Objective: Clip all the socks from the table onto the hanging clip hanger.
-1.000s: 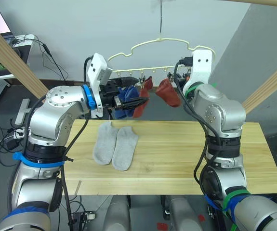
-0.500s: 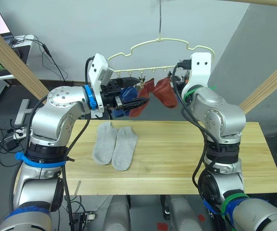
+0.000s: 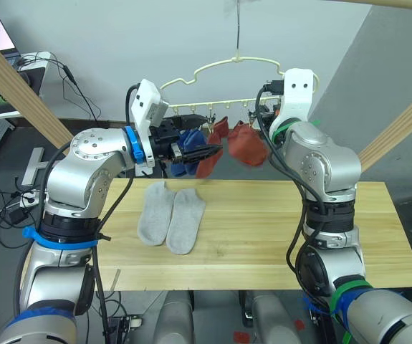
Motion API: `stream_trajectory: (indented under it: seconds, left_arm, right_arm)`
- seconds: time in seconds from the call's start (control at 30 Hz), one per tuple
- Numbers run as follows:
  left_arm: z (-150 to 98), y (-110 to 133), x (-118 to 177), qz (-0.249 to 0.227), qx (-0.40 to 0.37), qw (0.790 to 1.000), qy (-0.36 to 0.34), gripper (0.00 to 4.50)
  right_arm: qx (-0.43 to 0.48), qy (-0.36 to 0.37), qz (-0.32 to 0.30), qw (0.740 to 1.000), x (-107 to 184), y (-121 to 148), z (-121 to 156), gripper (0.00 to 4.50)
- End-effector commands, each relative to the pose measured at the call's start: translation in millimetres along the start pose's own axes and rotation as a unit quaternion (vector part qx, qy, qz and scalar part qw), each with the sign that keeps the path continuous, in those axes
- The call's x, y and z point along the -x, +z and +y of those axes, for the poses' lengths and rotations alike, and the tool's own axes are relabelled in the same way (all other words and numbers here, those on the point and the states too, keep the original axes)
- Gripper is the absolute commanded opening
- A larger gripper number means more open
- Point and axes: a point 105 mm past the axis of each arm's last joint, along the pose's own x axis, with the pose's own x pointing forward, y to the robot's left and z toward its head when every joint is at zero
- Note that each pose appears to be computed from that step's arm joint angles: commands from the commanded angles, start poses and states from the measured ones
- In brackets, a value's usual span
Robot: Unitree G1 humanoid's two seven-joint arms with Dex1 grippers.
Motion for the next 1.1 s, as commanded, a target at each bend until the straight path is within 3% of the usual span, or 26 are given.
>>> stream_trajectory:
  seconds: [0.03,0.07,0.3,0.43,0.57,0.6,0.83,1.1]
  left_arm:
    - [0.9,11.9,3.4,-0.015,-0.023,1.0,0.005,3.73]
    - [0.9,11.8,3.4,-0.015,-0.023,1.0,0.005,3.73]
    - [0.3,-2.0,3.7,0.01,-0.006,1.0,0.013,3.73]
    - [-8.6,-57.6,12.4,0.119,0.042,0.992,0.025,3.73]
    - [-11.3,-101.4,23.3,0.186,0.053,0.979,0.065,4.47]
    - [-14.5,-111.2,25.8,0.198,0.054,0.977,0.066,4.47]
    - [-9.0,-162.4,30.0,0.252,0.06,0.959,0.111,4.47]
    - [-12.0,-202.2,4.3,0.288,0.064,0.95,0.101,4.47]
  right_arm:
    - [0.004,-0.003,-0.035,0.999,3.1,17.6,-1.4,0.25]
    - [0.004,-0.003,-0.035,0.999,3.0,17.7,-1.6,0.02]
    - [0.007,-0.01,-0.037,0.999,2.2,18.8,-4.3,0.01]
    - [0.008,-0.01,-0.036,0.999,3.3,19.2,-4.5,0.01]
    - [0.01,-0.007,-0.036,0.999,5.0,19.2,-3.0,0.0]
    - [0.01,-0.007,-0.035,0.999,5.4,19.1,-2.7,0.0]
    - [0.01,-0.006,-0.034,0.999,8.3,19.2,-2.7,0.0]
    - [0.007,-0.005,-0.036,0.999,9.2,20.2,-1.6,0.0]
